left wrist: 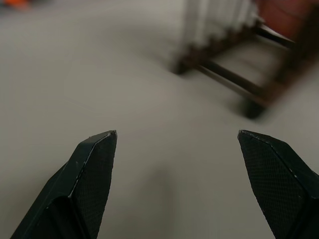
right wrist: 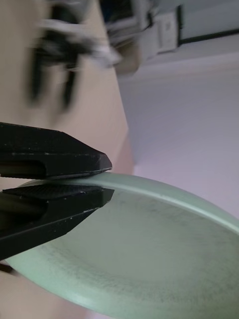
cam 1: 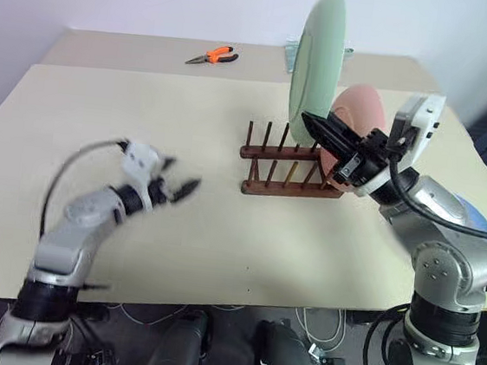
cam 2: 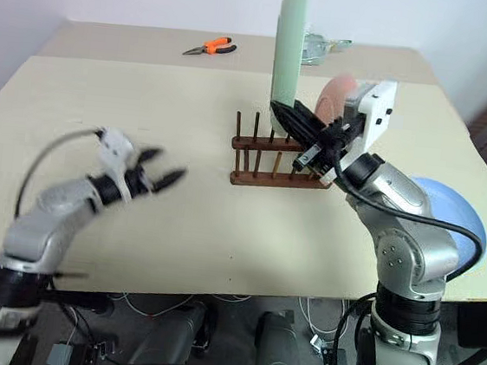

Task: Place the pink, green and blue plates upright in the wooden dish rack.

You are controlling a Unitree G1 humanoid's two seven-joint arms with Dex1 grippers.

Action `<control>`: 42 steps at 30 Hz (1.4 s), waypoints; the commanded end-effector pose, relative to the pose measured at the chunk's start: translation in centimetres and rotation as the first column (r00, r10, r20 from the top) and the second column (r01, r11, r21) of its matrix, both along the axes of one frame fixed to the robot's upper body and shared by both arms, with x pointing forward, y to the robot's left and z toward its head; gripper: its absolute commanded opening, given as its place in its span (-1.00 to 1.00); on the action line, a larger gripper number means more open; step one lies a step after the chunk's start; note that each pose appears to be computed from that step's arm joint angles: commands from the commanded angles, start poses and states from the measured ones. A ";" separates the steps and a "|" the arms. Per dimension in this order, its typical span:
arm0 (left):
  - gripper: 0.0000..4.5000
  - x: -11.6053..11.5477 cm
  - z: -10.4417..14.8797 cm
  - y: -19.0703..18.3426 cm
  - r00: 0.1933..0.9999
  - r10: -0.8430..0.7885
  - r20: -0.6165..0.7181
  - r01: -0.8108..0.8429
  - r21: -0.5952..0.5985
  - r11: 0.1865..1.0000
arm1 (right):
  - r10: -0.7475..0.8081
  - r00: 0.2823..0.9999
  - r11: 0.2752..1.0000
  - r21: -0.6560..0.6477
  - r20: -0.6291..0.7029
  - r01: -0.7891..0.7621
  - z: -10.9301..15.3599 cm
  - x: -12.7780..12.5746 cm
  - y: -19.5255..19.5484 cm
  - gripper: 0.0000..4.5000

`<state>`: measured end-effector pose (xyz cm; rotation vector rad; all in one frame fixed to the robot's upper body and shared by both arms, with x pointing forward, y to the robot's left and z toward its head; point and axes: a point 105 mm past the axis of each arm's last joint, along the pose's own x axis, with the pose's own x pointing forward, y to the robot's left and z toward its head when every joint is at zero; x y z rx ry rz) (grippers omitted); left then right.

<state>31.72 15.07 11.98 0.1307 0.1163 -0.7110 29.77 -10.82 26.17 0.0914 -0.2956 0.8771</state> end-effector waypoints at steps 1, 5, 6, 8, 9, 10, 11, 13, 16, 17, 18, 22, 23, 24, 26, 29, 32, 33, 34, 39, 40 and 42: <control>0.77 -1.5 2.9 -1.4 0.986 -0.135 0.096 0.136 -0.008 0.991 | -0.008 1.000 1.000 0.030 0.019 0.007 1.1 -0.7 -0.4 -1.00; 0.77 -1.7 2.8 -1.7 0.985 -0.149 0.089 0.150 -0.003 0.989 | 0.007 1.000 1.000 0.007 -0.024 -0.007 0.0 -0.7 -0.4 -1.00; 0.77 -1.6 2.8 -1.7 0.985 -0.150 0.091 0.150 0.004 0.989 | 0.005 0.999 1.000 0.001 -0.031 -0.005 -0.2 -0.6 -0.5 -1.00; 0.77 -1.6 2.7 -2.0 0.984 -0.155 0.091 0.155 0.010 0.988 | -0.004 0.999 1.000 -0.008 -0.043 0.004 -0.5 -0.3 -0.8 -1.00; 0.77 -1.7 2.8 -2.1 0.983 -0.160 0.091 0.160 0.009 0.987 | -0.008 0.999 1.000 -0.010 -0.053 0.008 -0.7 0.0 -1.0 -1.00; 0.77 -1.7 2.8 -2.2 0.982 -0.163 0.090 0.163 0.007 0.987 | -0.011 0.998 1.000 -0.010 -0.059 0.010 -0.8 0.1 -1.1 -1.00; 0.77 -1.8 2.8 -2.4 0.981 -0.172 0.090 0.172 0.004 0.985 | -0.017 0.998 1.000 -0.016 -0.068 0.016 -1.0 0.4 -1.4 -1.00; 0.77 -2.0 2.9 -2.7 0.979 -0.183 0.090 0.184 -0.002 0.983 | -0.020 0.995 1.000 -0.024 -0.094 0.018 -1.5 0.8 -1.9 -1.00; 0.77 -2.1 2.9 -2.8 0.978 -0.190 0.088 0.191 -0.004 0.982 | 0.011 0.990 1.000 -0.022 -0.143 -0.014 -2.2 1.0 -2.3 -1.00; 0.79 -2.2 2.9 -2.9 0.978 -0.191 0.088 0.192 -0.003 0.981 | 0.005 0.989 1.000 -0.028 -0.146 -0.009 -2.3 1.2 -2.4 -0.69; 0.79 -2.2 2.8 -2.9 0.977 -0.193 0.086 0.194 0.002 0.981 | -0.016 0.990 0.999 -0.045 -0.138 0.010 -2.4 1.4 -2.6 -0.54; 0.79 -2.4 2.7 -3.2 0.976 -0.199 0.086 0.199 0.002 0.980 | -0.105 0.994 0.978 -0.183 -0.028 0.098 -1.9 2.0 -3.0 0.29; 0.79 -2.5 2.7 -3.2 0.976 -0.198 0.086 0.199 0.000 0.980 | -0.120 0.993 0.965 -0.234 0.014 0.120 -1.8 2.0 -3.1 0.29; 0.79 -2.5 2.7 -3.2 0.977 -0.198 0.085 0.199 -0.004 0.980 | -0.128 0.991 0.951 -0.276 0.048 0.137 -1.7 2.0 -3.1 0.29; 0.79 -2.5 2.7 -3.4 0.976 -0.203 0.082 0.205 -0.008 0.979 | -0.134 0.985 0.926 -0.342 0.106 0.162 -1.4 1.8 -3.3 0.29; 0.79 -2.5 2.6 -3.6 0.974 -0.212 0.080 0.214 -0.010 0.977 | -0.130 0.979 0.900 -0.396 0.156 0.182 -0.9 1.4 -3.5 0.29; 0.79 -2.2 2.7 -3.8 0.972 -0.219 0.084 0.221 -0.007 0.975 | -0.145 0.967 0.849 -0.475 0.210 0.230 0.1 0.4 -4.9 0.29; 0.79 -2.2 2.8 -3.8 0.971 -0.223 0.083 0.224 -0.009 0.974 | -0.148 0.969 0.847 -0.482 0.196 0.227 0.5 -0.2 -5.7 0.29; 0.79 -2.1 2.8 -3.8 0.970 -0.228 0.083 0.229 -0.009 0.973 | -0.149 0.973 0.849 -0.482 0.174 0.216 0.8 -0.8 -6.3 0.41; 0.79 -2.0 2.6 -4.5 0.957 -0.280 0.070 0.281 -0.008 0.960 | -0.240 0.968 0.832 -0.501 0.066 0.240 0.6 -4.1 -10.1 0.99; 0.79 -1.9 2.6 -4.8 0.954 -0.291 0.068 0.293 -0.010 0.956 | -0.269 0.963 0.814 -0.527 0.033 0.245 -0.4 -4.5 -10.8 0.99; 0.79 -1.8 2.5 -5.3 0.947 -0.315 0.065 0.317 -0.012 0.948 | -0.344 0.938 0.765 -0.594 -0.050 0.249 -3.5 -5.1 -12.2 0.99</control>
